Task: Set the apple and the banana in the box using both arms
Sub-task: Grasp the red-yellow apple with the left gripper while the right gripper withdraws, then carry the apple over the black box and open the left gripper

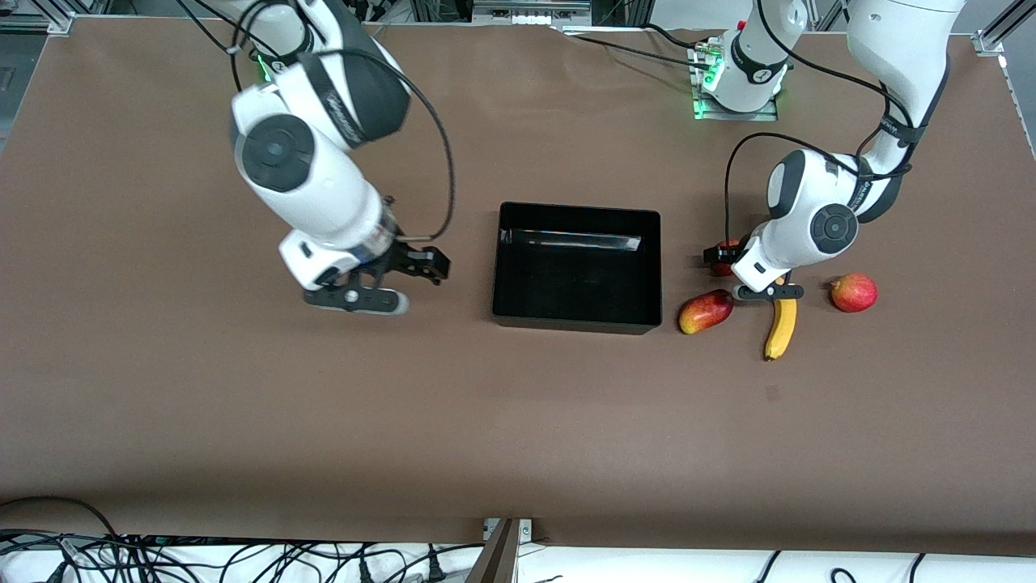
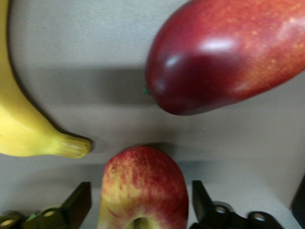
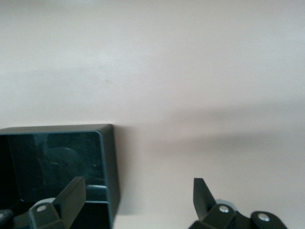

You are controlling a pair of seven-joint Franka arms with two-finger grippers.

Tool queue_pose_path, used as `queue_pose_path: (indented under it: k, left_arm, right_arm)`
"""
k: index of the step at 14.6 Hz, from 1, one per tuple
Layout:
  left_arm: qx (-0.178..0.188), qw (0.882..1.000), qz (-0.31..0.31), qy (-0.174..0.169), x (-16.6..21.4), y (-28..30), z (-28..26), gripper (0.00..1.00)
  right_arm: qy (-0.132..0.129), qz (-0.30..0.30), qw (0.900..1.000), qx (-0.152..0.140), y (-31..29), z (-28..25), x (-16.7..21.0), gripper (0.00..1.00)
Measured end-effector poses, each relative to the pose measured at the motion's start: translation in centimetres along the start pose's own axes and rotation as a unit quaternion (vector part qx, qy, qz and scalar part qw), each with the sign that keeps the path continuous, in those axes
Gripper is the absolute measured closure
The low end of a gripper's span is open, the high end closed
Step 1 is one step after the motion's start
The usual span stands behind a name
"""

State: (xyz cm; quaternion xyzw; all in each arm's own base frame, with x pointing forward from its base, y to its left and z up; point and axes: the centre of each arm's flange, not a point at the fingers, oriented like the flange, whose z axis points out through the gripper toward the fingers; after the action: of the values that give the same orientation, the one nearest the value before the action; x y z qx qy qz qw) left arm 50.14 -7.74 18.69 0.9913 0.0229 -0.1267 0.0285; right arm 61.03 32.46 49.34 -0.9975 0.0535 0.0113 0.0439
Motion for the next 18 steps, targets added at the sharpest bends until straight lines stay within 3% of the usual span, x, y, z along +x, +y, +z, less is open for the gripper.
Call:
queue_pose_path:
  k: [2,4,7,10,14,18]
  left_arm:
    - [0.000,1.000,0.006,-0.002,0.0,0.6,-0.5,0.34]
    - [0.004,1.000,0.009,-0.021,0.4,1.1,-3.1,0.34]
    - [0.012,0.998,0.022,-0.057,1.1,2.8,-11.8,0.34]
    - [-0.002,0.998,0.011,-0.062,-0.1,8.8,-17.1,0.34]
    - [-0.010,0.998,-0.052,-0.045,-3.9,22.6,-13.1,0.34]
    - [0.000,0.999,-0.042,-0.032,-3.4,25.6,-5.7,0.34]
  right_arm:
    - [-0.010,-0.021,1.000,-0.016,3.5,-3.3,-0.1,0.00]
    - [-0.021,-0.038,0.999,-0.022,8.4,-6.6,-0.3,0.00]
    - [-0.034,-0.056,0.998,-0.015,18.1,-10.2,-1.8,0.00]
    - [-0.037,-0.063,0.997,-0.013,24.6,-11.7,-4.8,0.00]
    - [-0.033,-0.086,0.995,-0.031,26.3,-11.4,-5.7,0.00]
    - [-0.023,-0.090,0.995,-0.039,26.2,-11.5,-5.3,0.00]
